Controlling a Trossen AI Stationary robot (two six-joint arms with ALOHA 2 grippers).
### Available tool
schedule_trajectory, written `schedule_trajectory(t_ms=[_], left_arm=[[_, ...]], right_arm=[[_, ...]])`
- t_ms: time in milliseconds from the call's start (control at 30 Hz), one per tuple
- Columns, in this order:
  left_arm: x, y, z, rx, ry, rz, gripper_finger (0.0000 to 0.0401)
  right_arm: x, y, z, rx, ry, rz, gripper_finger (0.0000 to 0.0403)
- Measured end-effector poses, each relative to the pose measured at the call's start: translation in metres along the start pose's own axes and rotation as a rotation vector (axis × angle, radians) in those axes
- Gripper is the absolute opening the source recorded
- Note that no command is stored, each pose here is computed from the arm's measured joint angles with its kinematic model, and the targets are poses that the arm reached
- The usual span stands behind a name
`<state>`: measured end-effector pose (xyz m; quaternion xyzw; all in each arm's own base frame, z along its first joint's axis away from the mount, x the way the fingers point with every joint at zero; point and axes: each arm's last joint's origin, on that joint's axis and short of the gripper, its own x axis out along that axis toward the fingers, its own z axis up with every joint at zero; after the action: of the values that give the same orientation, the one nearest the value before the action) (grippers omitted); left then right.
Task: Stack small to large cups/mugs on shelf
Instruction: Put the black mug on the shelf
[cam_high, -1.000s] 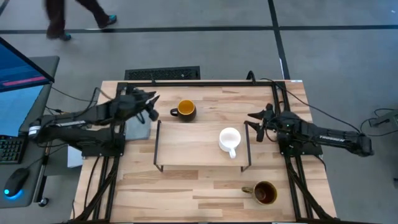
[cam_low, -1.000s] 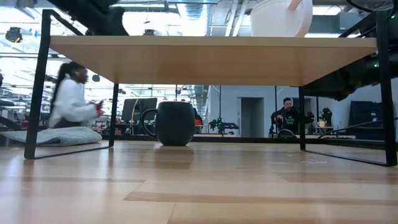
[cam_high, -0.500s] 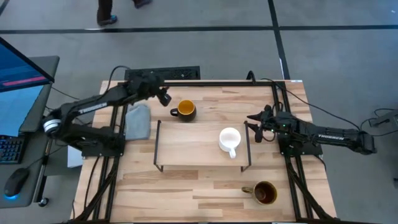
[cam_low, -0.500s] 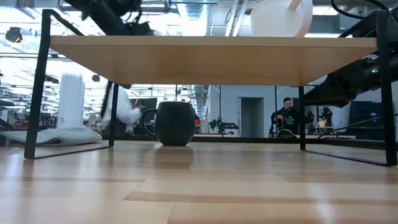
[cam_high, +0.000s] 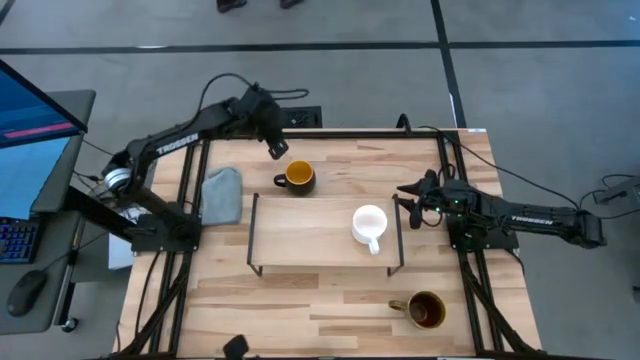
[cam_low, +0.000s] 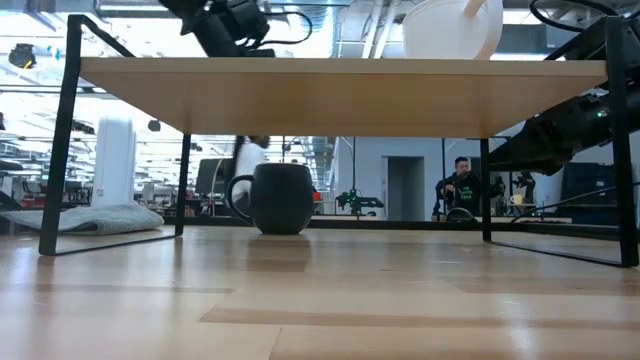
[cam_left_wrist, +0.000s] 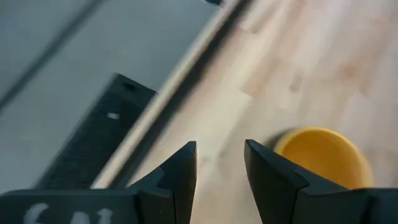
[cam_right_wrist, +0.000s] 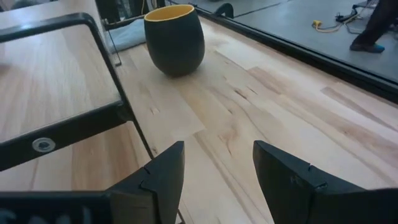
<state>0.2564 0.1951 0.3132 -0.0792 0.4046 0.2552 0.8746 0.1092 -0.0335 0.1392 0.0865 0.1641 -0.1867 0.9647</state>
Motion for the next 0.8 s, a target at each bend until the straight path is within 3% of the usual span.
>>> schedule_trajectory(t_ms=[233,600,800], left_arm=[[0.009,-0.002,0.022,0.092,0.157,-0.187,0.0128],[0.046,-0.024,0.02,0.263,0.305,-0.269,0.0128],[0.052,-0.035,0.02,0.338,0.316,-0.24,0.0128]], right_arm=[[0.0,0.0,0.0,0.041,-0.001,-0.003,0.0214],[0.0,-0.001,0.001,0.036,-0.01,-0.026,0.0214],[0.0,-0.001,0.001,0.016,-0.01,-0.026,0.0214]])
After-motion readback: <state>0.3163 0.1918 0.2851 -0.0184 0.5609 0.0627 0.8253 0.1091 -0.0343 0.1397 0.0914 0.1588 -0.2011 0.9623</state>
